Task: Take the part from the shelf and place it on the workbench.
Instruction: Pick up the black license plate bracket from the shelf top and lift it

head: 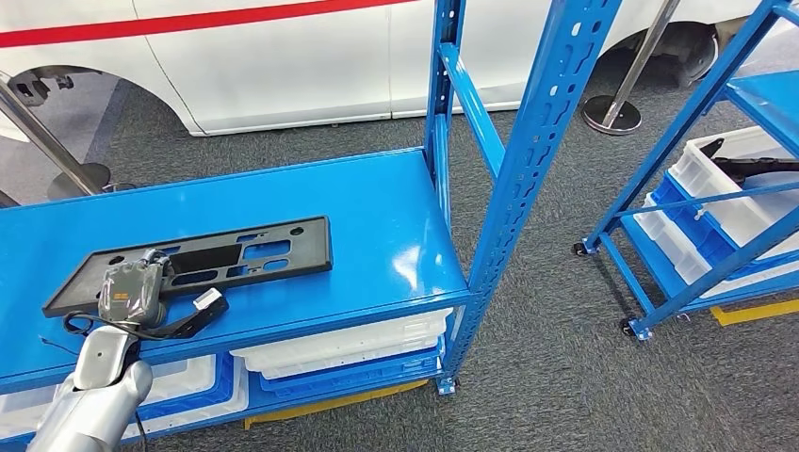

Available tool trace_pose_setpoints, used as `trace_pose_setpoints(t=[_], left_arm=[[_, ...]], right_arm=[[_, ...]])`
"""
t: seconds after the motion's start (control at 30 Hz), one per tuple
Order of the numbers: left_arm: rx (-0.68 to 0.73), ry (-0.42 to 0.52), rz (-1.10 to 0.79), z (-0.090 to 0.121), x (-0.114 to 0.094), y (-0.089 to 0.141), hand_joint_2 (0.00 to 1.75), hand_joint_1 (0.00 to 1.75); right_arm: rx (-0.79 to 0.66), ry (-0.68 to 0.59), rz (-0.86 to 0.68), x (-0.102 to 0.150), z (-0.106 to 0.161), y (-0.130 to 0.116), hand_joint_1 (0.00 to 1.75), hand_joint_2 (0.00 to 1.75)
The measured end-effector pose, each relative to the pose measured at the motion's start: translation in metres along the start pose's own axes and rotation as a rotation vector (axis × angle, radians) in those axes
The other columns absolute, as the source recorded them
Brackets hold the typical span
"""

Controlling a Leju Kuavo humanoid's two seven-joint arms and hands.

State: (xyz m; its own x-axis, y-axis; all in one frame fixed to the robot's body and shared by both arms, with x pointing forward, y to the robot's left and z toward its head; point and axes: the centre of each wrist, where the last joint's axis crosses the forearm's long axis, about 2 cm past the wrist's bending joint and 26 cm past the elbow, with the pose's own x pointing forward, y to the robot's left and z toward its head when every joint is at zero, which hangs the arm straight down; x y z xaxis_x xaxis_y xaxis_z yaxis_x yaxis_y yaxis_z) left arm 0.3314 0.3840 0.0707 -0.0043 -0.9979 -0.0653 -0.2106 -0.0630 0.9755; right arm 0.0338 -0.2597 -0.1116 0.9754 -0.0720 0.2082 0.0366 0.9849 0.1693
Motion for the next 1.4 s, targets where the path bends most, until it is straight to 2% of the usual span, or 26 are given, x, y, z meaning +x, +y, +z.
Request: trace_pose_setpoints(t=[0.93,1.07,1.17,1.27,1.33,1.4], left_arm=[[-0.004,0.002,0.0,0.0,0.0,-0.001,1.75,1.75],[0.0,0.007,-0.014,0.0,-0.001,0.0,0.0,0.0],[0.087,0.069,-0.15,0.0,-0.006,0.011,0.0,0.0],[0.253,0.183,-0.235,-0.009,0.003,0.035,0.0,0.0],[0.305,0.165,-0.245,-0.009,0.012,0.042,0.0,0.0],[0.328,0.084,-0.254,-0.007,0.02,0.045,0.0,0.0]], right_arm=[[0.0,0.0,-0.001,0.0,0.0,0.0,0.0,0.0],[0.0,0.0,-0.001,0.0,0.0,0.0,0.0,0.0],[-0.001,0.0,-0.005,0.0,0.0,0.0,0.0,0.0],[-0.005,0.001,-0.011,-0.001,0.0,0.0,0.0,0.0],[-0.005,0.001,-0.015,-0.002,0.0,0.0,0.0,0.0],[-0.006,0.0,-0.018,-0.001,0.0,0.0,0.0,0.0]])
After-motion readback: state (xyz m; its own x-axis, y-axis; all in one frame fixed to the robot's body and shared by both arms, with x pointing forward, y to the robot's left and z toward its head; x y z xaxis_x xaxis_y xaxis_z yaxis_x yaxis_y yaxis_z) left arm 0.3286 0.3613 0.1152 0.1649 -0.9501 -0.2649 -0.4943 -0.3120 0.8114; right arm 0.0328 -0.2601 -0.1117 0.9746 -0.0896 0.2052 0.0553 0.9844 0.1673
